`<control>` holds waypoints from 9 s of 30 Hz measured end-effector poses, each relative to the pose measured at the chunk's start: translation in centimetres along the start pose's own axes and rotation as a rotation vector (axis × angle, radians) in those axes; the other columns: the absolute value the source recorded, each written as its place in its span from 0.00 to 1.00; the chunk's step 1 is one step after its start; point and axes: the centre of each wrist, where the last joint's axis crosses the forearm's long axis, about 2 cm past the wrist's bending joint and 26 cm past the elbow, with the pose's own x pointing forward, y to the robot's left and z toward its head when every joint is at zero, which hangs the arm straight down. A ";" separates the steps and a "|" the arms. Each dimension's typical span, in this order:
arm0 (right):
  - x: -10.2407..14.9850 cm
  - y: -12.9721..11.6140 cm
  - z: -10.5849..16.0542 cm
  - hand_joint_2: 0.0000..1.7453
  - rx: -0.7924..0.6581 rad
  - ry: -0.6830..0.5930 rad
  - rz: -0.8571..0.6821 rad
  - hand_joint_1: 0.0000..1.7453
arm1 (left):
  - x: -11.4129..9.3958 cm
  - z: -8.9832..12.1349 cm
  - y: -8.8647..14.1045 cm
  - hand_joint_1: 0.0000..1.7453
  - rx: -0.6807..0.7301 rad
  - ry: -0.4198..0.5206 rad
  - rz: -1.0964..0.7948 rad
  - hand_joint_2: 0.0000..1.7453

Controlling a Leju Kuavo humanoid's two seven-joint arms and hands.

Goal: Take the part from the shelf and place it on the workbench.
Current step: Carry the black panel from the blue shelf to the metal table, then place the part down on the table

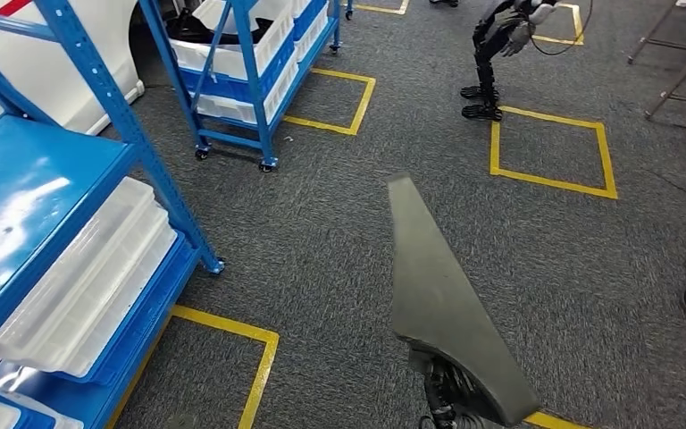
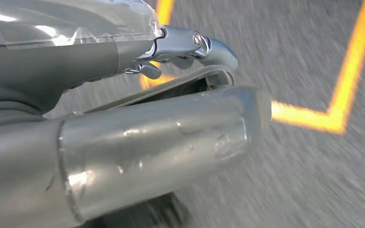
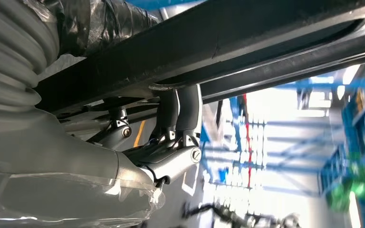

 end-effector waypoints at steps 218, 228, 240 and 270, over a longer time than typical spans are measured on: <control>0.9 -0.5 -0.3 1.00 -0.077 0.090 0.700 1.00 | -2.9 1.2 2.9 0.00 -0.144 0.344 -0.040 0.00; -0.6 -3.9 -5.3 1.00 -0.059 -0.029 1.181 1.00 | -3.1 1.2 3.6 0.00 -0.180 0.360 -0.096 0.00; -1.7 -6.8 -8.2 1.00 -0.025 -0.069 1.410 1.00 | -2.9 1.0 3.6 0.00 -0.211 0.360 -0.133 0.00; -2.1 -9.4 -9.3 1.00 -0.012 -0.051 1.482 1.00 | -2.7 0.8 3.8 0.00 -0.229 0.367 -0.144 0.00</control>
